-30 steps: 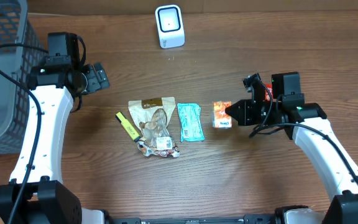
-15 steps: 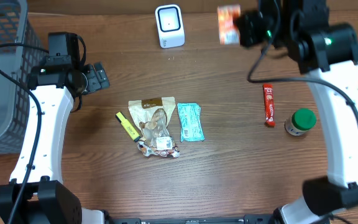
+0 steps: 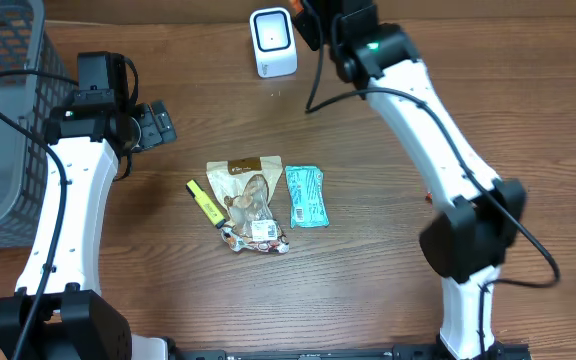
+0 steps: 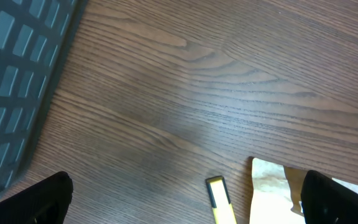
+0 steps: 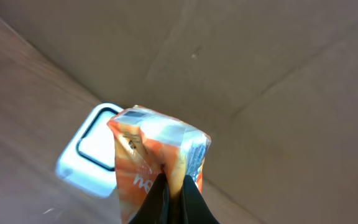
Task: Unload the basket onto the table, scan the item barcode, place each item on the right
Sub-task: 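Hold the orange packet in front of the white scanner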
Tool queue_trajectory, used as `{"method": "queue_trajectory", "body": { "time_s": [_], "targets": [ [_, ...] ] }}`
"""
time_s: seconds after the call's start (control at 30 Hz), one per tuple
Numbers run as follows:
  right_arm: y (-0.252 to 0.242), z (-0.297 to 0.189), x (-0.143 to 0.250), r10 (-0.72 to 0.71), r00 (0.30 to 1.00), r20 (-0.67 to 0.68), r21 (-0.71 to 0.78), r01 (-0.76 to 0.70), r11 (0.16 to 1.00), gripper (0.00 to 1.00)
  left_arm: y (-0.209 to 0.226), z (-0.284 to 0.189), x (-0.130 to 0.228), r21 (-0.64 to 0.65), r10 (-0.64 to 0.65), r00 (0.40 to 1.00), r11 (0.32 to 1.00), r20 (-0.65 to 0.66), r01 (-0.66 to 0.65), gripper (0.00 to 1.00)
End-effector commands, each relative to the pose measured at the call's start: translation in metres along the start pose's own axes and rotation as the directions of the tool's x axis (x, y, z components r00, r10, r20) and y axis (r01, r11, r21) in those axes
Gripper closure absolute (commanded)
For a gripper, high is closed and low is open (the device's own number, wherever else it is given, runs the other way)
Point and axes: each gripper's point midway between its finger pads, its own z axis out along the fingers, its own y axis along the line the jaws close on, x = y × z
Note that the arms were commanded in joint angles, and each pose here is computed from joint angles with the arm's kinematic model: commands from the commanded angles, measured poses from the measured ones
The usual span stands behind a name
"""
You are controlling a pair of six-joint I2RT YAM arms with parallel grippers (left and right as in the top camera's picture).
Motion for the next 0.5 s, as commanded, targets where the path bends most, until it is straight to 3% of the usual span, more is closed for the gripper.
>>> {"method": "queue_trajectory", "body": {
  "time_s": [0.0,0.17,0.47],
  "targets": [
    [0.003,0.035,0.013,-0.088,0.996,-0.004,0.054,0.088,0.995,0.97,-0.002,-0.008,-0.005,0.005,-0.008,1.0,1.0,0.025,0.008,0.0],
    [0.021,0.088,0.029,-0.102,0.993,0.059,0.092,0.096,0.991,0.97,-0.002,-0.008,-0.005,0.005,-0.008,1.0,1.0,0.025,0.008,0.0],
    [0.054,0.128,0.063,-0.286,0.958,0.007,0.126,0.282,0.951,0.97,-0.002,-0.008,-0.005,0.005,-0.008,1.0,1.0,0.025,0.008,0.0]
  ]
}}
